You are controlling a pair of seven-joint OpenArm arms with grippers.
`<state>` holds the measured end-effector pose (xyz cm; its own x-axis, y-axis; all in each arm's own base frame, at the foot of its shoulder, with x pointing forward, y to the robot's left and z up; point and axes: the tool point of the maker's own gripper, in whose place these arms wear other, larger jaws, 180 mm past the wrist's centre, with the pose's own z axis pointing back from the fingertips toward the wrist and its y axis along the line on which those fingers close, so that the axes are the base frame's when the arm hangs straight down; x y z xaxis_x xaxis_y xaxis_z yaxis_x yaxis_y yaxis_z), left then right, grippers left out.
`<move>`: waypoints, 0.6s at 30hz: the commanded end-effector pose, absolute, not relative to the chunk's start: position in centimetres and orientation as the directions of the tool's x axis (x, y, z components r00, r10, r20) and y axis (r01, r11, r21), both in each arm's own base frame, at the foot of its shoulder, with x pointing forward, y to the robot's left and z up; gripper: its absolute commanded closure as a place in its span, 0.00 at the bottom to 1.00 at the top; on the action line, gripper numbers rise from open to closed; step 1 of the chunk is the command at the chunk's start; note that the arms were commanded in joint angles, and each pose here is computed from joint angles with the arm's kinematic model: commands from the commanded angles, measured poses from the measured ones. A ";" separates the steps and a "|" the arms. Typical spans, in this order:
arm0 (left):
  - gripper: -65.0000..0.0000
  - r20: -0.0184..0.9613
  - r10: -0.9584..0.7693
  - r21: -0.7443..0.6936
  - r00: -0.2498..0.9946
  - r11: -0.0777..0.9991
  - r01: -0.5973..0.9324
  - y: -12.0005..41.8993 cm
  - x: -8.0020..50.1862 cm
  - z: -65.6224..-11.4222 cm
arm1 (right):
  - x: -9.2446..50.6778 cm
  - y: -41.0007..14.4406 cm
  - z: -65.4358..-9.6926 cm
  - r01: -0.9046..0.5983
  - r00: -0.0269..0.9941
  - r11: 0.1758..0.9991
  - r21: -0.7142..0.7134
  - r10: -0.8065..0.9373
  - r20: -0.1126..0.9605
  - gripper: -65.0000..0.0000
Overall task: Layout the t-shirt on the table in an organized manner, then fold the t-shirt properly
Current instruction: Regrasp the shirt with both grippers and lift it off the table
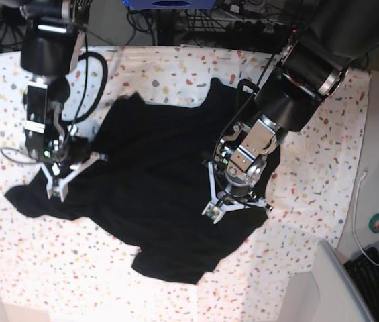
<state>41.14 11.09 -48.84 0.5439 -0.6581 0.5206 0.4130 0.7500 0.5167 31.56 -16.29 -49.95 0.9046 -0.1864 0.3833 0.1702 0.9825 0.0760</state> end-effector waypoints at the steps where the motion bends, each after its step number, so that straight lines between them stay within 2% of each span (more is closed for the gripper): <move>1: 1.00 0.470 -0.657 0.517 0.589 0.746 0.420 12.7 39.9 -49.7 | 32.4 -17.1 -50.1 0.173 0.909 0.983 0.053 -0.180 0.377 1.00; 4: 1.00 0.391 -0.670 0.515 0.631 0.727 0.454 14.0 36.3 -51.0 | 35.6 -17.4 -49.9 0.171 0.907 0.983 0.063 -0.182 0.380 1.00; 7: 1.00 0.364 -0.666 0.488 0.651 0.732 0.475 13.8 32.6 -51.1 | 38.5 -16.5 -49.5 0.159 0.900 0.983 0.088 -0.181 0.396 1.00; 11: 1.00 0.414 -0.644 0.407 0.644 0.763 0.502 9.9 28.5 -49.3 | 42.0 -14.5 -48.1 0.126 0.882 0.984 0.126 -0.169 0.439 1.00; 15: 1.00 0.490 -0.601 0.317 0.632 0.798 0.513 4.9 27.0 -47.5 | 44.1 -8.7 -46.4 -0.101 0.858 0.987 0.128 0.021 0.513 1.00; 18: 1.00 0.545 -0.563 0.276 0.621 0.820 0.501 1.9 28.1 -46.1 | 45.5 -6.5 -45.0 -0.197 0.819 0.976 0.092 0.112 0.563 1.00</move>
